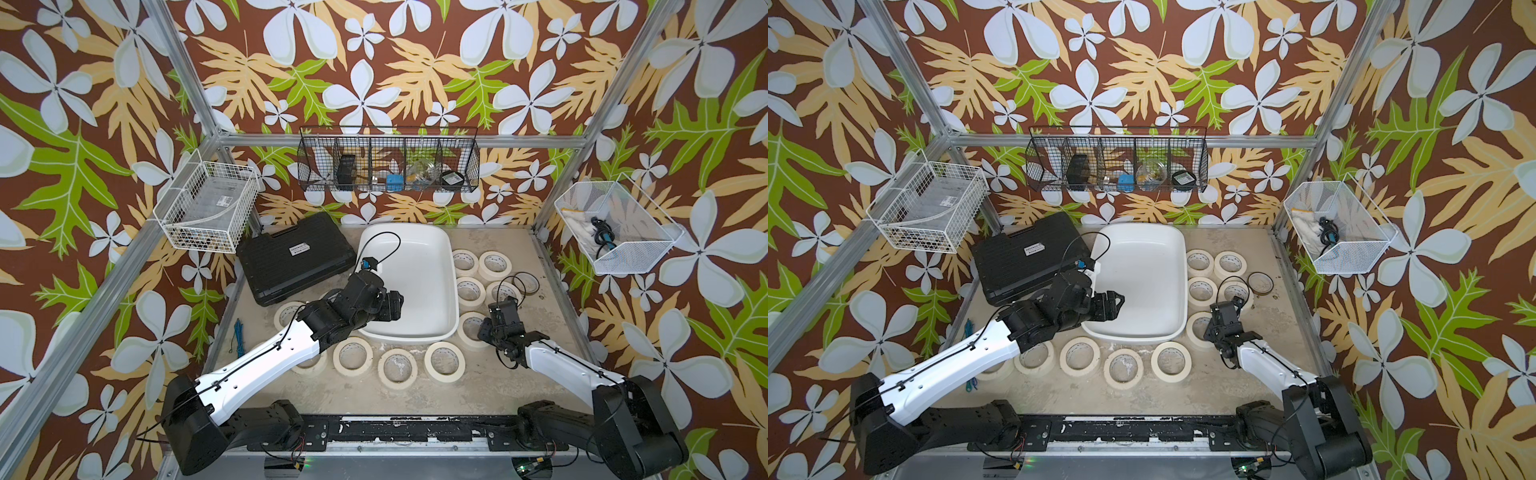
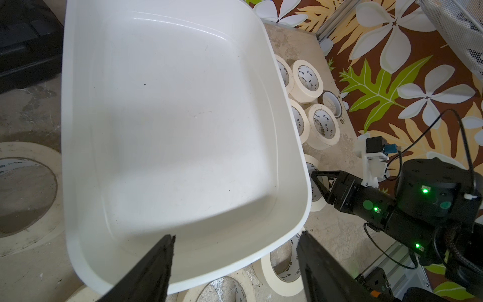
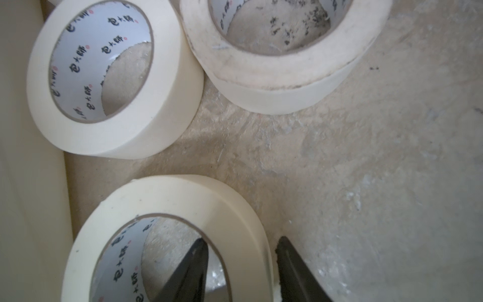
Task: Take out the art tape in the storage box
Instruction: Place the art tape at the center of the board.
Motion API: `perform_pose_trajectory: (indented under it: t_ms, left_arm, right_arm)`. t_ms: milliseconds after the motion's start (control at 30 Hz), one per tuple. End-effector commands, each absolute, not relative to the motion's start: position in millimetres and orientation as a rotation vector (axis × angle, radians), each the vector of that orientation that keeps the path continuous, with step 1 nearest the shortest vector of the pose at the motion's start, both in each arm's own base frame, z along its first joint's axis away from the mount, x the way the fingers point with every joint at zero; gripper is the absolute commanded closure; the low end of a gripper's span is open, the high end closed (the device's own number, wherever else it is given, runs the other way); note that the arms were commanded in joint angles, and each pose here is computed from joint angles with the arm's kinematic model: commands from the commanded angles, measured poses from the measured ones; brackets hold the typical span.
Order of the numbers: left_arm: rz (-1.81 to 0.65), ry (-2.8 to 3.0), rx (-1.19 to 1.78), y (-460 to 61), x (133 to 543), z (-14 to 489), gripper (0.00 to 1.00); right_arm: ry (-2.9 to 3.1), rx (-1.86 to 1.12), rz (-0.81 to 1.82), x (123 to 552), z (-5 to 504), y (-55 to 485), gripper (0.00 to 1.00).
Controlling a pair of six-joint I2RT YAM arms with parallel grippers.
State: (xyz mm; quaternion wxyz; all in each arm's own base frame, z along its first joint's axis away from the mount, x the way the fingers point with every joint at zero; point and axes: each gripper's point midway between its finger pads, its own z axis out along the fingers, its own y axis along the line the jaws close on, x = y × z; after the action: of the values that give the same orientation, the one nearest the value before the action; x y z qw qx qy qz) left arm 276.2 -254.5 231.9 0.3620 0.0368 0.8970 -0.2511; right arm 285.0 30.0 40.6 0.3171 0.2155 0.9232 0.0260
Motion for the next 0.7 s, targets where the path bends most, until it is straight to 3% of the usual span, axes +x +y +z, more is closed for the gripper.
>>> perform_pose_trajectory:
  t_ms: [0,400,667]
  left_arm:
    - [-0.638,2.289,0.086,-252.5,279.1,234.6,0.22]
    - [-0.391,2.073,-0.031,-206.3,318.4,270.4,0.22]
    - [-0.186,1.854,-0.184,-137.8,337.2,300.0,0.08]
  right_arm:
    - [2.4,0.555,0.029,286.2,53.1,24.0,0.46]
    - [2.211,0.354,-0.022,303.4,150.7,18.6,0.33]
    - [2.083,0.24,-0.059,339.6,205.8,23.8,0.21]
